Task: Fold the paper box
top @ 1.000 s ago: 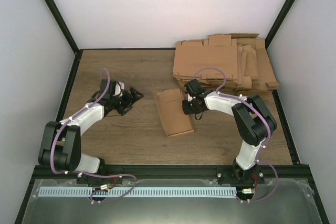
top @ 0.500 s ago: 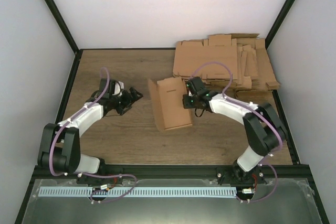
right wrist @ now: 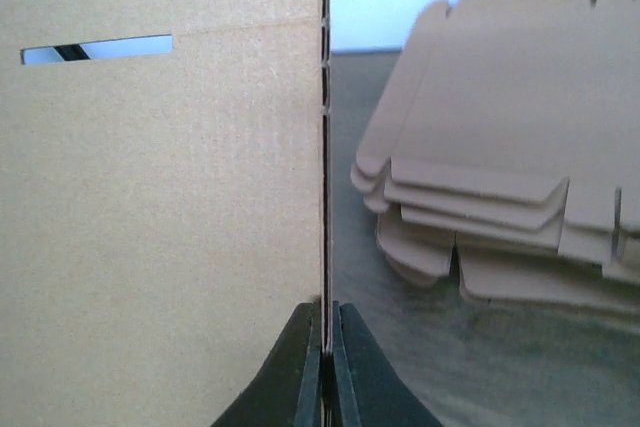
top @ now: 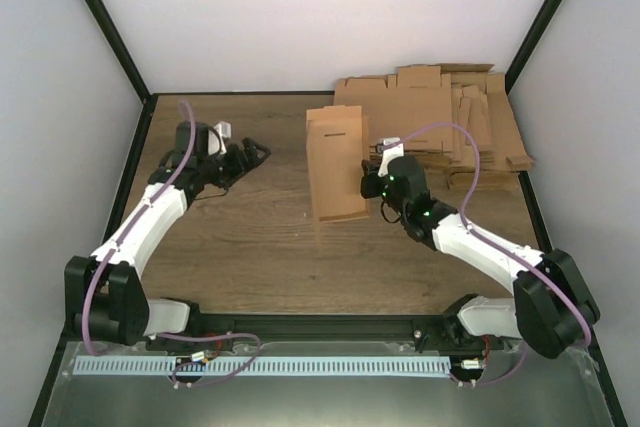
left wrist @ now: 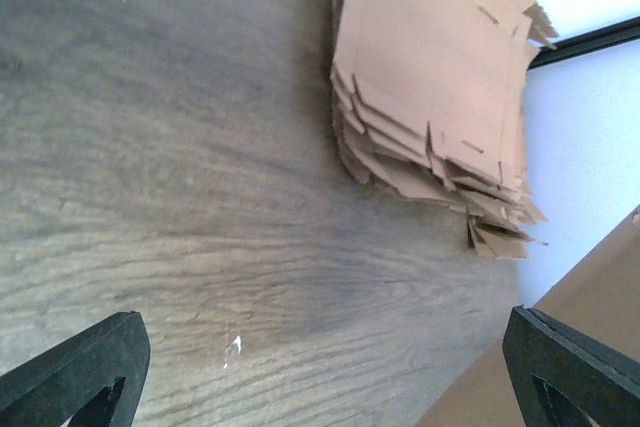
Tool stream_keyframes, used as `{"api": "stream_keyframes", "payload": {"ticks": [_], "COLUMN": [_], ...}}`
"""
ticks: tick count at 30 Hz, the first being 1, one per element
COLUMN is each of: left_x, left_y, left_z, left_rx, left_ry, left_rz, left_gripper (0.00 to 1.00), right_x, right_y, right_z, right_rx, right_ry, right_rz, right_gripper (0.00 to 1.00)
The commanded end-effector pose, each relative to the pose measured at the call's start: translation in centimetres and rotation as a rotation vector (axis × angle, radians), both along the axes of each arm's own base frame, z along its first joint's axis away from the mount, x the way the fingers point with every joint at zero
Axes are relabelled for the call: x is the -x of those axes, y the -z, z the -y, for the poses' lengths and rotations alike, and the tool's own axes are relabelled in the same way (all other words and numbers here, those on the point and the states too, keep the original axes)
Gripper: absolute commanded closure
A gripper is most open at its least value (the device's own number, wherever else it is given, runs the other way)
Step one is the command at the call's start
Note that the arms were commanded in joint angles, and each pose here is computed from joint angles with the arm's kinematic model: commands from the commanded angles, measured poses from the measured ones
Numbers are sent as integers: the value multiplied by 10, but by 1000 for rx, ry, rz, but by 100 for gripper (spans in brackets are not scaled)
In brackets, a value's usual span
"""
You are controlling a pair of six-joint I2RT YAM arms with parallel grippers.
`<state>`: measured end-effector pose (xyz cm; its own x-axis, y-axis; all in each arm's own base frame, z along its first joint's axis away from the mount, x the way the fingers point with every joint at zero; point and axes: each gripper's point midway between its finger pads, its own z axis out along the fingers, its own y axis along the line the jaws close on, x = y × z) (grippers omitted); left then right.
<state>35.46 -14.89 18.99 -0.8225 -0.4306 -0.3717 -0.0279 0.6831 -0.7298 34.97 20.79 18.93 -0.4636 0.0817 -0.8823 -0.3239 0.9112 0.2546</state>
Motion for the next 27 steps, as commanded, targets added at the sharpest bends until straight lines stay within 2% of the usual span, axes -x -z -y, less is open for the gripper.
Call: {"api": "stream_keyframes", "payload": {"ticks": [1, 10, 22, 27], "left_x": [1, 22, 44, 44], "left_y": [-35, -80, -112, -115], "left_z": [0, 20, 67, 75], "left_rx": [2, 119, 199, 228], "left_ry": [52, 169, 343, 356], "left_rz": [97, 316, 455, 457], "left_gripper": [0, 0, 1, 14], "right_x": [-3, 16, 24, 32], "right_y": [-61, -70, -57, -50], "right_z": [1, 16, -4, -6], "right_rx": [-94, -163, -99, -79], "right_ry": [15, 23, -98, -130], "right_rz": [258, 389, 434, 468], "right_gripper": [99, 99, 99, 99]}}
